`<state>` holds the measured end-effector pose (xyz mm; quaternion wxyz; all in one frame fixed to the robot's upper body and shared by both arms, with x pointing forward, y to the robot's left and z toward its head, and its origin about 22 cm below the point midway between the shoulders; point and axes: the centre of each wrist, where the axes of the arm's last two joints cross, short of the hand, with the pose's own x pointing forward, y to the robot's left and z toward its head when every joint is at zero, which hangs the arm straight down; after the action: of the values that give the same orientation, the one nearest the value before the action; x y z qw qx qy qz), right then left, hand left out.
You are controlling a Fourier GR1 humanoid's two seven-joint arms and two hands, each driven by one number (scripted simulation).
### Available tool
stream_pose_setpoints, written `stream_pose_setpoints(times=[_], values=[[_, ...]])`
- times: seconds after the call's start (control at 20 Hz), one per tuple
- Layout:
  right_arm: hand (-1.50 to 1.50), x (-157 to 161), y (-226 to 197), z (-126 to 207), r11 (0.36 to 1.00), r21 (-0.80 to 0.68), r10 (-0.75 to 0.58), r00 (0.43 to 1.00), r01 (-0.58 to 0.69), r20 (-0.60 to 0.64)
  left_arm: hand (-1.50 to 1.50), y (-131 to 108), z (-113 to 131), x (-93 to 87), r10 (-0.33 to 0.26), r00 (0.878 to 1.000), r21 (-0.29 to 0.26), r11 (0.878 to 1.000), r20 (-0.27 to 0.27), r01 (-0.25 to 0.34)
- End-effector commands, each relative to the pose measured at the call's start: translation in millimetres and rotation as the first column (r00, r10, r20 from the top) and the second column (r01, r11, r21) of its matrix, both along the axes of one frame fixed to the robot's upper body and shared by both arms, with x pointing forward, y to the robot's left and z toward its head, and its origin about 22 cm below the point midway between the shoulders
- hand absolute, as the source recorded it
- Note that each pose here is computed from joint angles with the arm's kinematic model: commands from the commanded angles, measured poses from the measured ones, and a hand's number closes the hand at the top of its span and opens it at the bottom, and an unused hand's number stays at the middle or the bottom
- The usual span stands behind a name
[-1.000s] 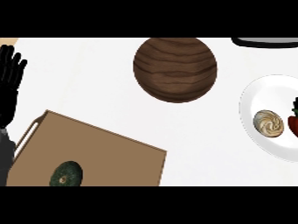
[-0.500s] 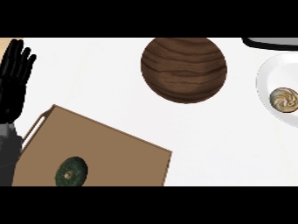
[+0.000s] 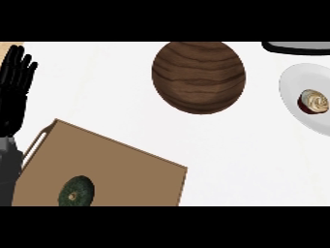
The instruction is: Pick the bell pepper from the plate and place it in the bowl
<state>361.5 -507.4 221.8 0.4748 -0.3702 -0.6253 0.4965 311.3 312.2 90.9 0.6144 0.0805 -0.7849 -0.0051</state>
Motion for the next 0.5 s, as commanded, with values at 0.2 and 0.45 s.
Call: stream_pose_setpoints(times=[0.2,0.45], values=[[1.50,27,31,62,0.933,0.273,0.216,0.971,-0.235,0.101,0.00,18,-10,0.2,0.030,0.999,0.008,1.000,-0.011,-0.030],[1.50,59,84,81,0.900,0.331,0.290,0.956,-0.284,0.033,0.00,15,-5,3.0,0.052,0.999,-0.002,0.999,-0.004,-0.052]])
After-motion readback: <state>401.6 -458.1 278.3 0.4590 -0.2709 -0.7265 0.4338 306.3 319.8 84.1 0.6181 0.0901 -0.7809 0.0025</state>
